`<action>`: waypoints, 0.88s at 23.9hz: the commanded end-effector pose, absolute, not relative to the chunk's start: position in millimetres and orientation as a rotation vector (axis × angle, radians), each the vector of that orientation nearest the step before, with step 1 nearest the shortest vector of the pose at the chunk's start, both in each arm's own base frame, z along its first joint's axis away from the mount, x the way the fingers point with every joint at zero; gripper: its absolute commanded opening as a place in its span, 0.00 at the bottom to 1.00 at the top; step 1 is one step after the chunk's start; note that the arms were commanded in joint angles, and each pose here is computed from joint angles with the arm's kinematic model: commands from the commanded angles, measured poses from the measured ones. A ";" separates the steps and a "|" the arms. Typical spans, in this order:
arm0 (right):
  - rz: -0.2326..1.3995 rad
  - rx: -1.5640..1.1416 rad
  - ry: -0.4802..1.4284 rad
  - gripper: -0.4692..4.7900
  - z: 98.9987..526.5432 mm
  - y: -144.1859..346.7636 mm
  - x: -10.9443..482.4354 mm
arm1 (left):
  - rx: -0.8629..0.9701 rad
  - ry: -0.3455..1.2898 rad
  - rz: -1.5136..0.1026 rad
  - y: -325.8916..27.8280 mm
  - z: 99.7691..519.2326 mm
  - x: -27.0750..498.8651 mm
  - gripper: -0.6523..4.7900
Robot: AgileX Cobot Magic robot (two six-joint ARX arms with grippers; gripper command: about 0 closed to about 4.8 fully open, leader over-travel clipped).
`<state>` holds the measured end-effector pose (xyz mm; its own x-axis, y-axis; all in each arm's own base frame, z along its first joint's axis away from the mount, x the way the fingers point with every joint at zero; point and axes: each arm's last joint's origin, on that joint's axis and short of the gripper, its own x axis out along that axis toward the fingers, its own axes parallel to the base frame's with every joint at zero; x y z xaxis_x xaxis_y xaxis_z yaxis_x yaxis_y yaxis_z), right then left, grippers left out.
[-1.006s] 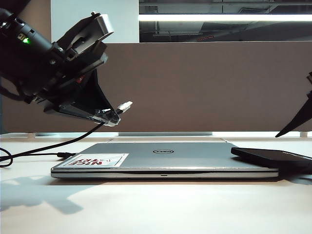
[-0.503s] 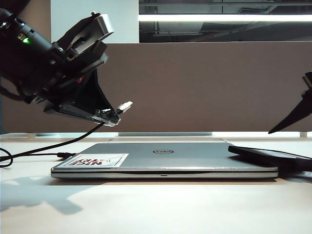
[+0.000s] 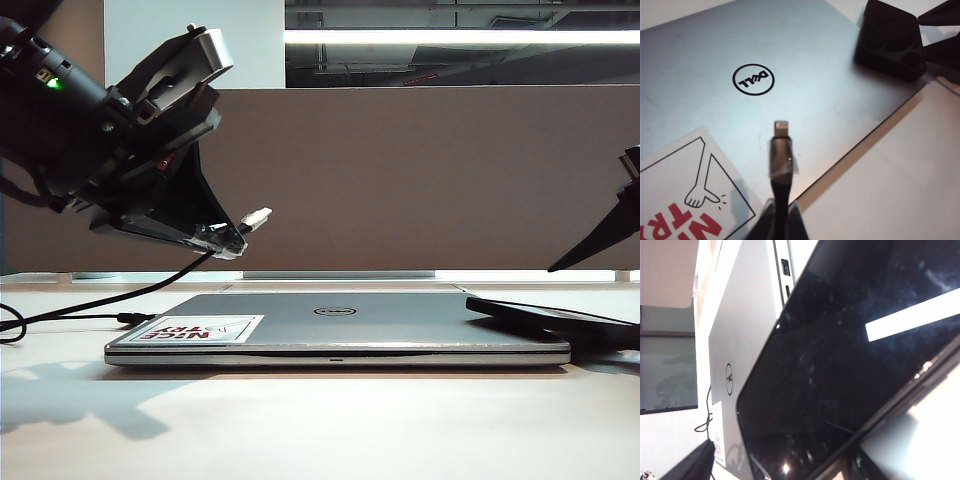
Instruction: Pick up the charging cable and the phone, plug the charging cable into the charging port on the phone, and finally place them back on the table.
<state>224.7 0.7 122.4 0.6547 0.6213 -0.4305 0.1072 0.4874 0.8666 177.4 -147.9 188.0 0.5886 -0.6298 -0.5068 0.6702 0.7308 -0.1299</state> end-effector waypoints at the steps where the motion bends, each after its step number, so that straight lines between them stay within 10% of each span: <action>1: 0.290 1.061 0.886 0.77 113.0 0.8 219.9 | 0.073 0.541 -0.761 -148.5 190.5 178.0 0.11; 21: 0.156 1.170 0.877 0.75 114.1 -0.9 223.2 | 0.073 0.541 -0.761 -148.5 190.5 178.0 0.11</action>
<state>229.6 -1.2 124.6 0.7090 0.5389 -0.4549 0.2403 0.4218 0.8743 177.4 -147.9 188.0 0.5884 -0.6297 -0.5072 0.6701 0.7308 -0.1299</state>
